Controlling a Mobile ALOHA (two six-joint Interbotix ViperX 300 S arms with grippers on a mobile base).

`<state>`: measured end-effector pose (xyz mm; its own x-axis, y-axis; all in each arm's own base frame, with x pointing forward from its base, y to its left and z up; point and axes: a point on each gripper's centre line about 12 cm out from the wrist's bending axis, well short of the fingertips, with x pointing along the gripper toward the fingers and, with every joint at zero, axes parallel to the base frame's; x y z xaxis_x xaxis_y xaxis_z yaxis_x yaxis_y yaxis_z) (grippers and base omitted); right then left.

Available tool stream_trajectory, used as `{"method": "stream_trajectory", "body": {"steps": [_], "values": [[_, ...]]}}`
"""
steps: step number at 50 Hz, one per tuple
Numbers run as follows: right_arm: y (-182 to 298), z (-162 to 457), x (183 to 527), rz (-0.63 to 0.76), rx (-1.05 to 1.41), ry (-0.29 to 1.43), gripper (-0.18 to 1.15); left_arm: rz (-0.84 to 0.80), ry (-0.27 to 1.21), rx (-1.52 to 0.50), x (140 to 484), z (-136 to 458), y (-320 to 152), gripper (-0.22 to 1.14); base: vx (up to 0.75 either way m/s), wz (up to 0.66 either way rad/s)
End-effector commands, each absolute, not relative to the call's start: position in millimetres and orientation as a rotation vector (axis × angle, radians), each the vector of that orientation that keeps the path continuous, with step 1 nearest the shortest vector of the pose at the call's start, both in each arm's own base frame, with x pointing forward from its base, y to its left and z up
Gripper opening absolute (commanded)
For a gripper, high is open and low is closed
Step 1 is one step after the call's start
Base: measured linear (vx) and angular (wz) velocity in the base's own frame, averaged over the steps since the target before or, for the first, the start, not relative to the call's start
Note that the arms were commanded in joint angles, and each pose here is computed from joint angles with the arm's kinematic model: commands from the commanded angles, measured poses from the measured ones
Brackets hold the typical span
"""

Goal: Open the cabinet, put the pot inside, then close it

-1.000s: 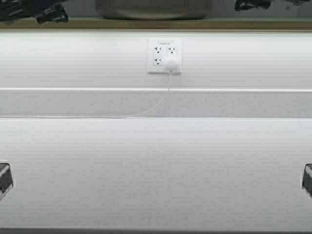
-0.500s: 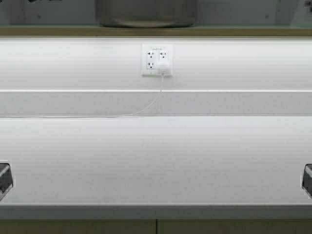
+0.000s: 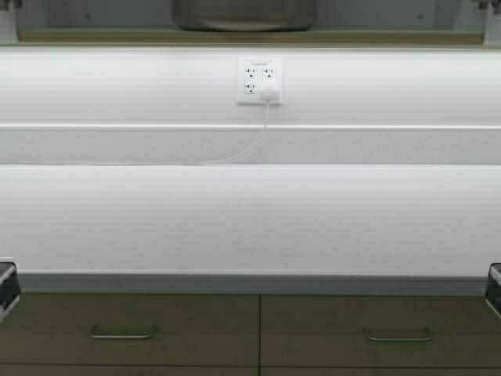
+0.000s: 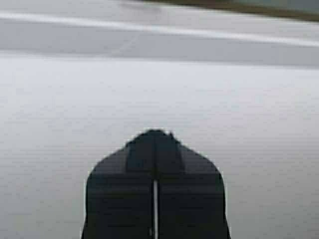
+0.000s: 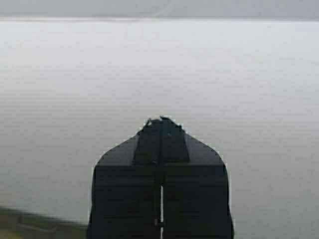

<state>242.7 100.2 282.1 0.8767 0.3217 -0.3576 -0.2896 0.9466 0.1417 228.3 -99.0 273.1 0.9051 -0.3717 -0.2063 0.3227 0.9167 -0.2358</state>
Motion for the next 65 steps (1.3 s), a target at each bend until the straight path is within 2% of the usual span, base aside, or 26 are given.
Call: {"method": "stream_trajectory", "body": {"steps": [1,23,32,40,51,57,65], "values": [[103,298,248,0.329,0.084,0.346,0.08,-0.355,0.235,-0.17,241,281,-102,0.04,-0.26,0.08],[107,287,257,0.327,0.049,0.386,0.08,-0.314,0.21,-0.178,255,288,-97,0.04,-0.3,0.04],[95,291,265,0.284,0.015,0.369,0.08,-0.21,0.206,-0.177,265,286,-70,0.04,-0.28,-0.05],[42,301,286,0.102,-0.002,0.339,0.08,-0.009,0.154,-0.19,277,300,-14,0.04,-0.27,-0.07],[-53,338,316,-0.193,0.016,0.245,0.08,0.252,0.086,-0.207,302,350,71,0.04,-0.2,0.0],[-103,365,329,-0.323,0.026,0.176,0.08,0.316,0.074,-0.21,329,373,102,0.04,-0.14,0.05],[-152,392,348,-0.43,0.024,0.121,0.07,0.328,0.093,-0.213,378,385,126,0.04,-0.09,0.05]]}}
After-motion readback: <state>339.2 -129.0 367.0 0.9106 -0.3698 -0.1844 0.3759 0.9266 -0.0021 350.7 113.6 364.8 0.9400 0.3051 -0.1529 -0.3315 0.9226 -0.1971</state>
